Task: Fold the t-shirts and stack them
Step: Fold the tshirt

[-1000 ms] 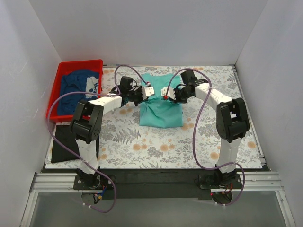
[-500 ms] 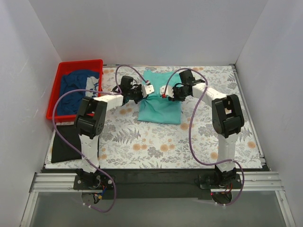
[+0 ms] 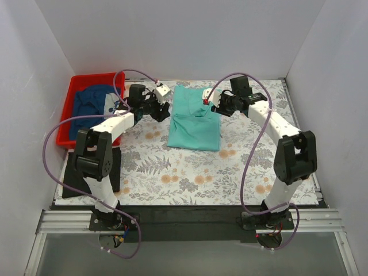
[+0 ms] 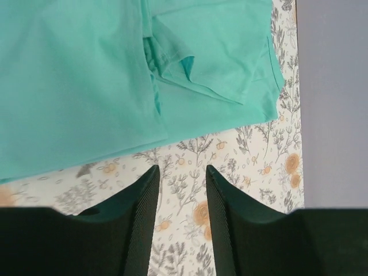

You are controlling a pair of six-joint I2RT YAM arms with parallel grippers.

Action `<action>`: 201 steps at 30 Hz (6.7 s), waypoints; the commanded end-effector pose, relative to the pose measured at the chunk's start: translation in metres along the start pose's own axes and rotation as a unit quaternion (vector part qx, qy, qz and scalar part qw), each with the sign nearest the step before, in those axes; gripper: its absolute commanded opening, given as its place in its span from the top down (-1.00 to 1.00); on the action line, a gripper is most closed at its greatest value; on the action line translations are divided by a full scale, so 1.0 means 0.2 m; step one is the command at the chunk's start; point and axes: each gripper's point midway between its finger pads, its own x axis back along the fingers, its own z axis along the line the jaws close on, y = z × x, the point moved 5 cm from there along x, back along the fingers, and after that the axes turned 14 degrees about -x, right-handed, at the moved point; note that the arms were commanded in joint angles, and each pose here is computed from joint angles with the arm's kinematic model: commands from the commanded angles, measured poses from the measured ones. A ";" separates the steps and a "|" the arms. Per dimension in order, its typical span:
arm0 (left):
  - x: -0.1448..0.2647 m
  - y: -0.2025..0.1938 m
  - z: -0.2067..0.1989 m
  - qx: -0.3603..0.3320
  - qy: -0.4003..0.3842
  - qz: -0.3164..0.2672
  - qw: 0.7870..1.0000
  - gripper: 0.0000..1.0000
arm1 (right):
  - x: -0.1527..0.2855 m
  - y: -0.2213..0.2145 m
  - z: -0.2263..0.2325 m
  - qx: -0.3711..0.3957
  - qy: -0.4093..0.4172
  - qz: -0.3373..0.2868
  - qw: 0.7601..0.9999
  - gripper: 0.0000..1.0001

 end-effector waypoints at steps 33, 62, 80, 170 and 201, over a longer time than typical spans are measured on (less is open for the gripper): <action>0.12 -0.21 -0.77 0.549 -0.250 0.041 0.797 0.06 | -0.21 -0.24 0.60 -0.540 0.287 0.023 0.791 0.48; -0.04 -0.30 -0.74 0.537 -0.194 0.089 0.816 0.06 | -0.19 -0.44 0.61 -0.600 0.273 0.048 0.751 0.45; 0.26 -0.05 -0.55 0.058 -0.165 -0.014 0.984 0.04 | 0.11 -0.33 0.44 -0.257 0.112 0.034 0.959 0.00; 0.32 0.10 -0.55 -0.013 -0.222 -0.007 0.975 1.00 | 0.20 0.01 0.66 -0.034 0.202 -0.001 0.979 0.97; 0.43 0.13 -0.89 -0.072 -0.249 -0.069 0.963 0.15 | 0.16 0.07 0.88 -0.357 0.316 -0.006 0.879 0.13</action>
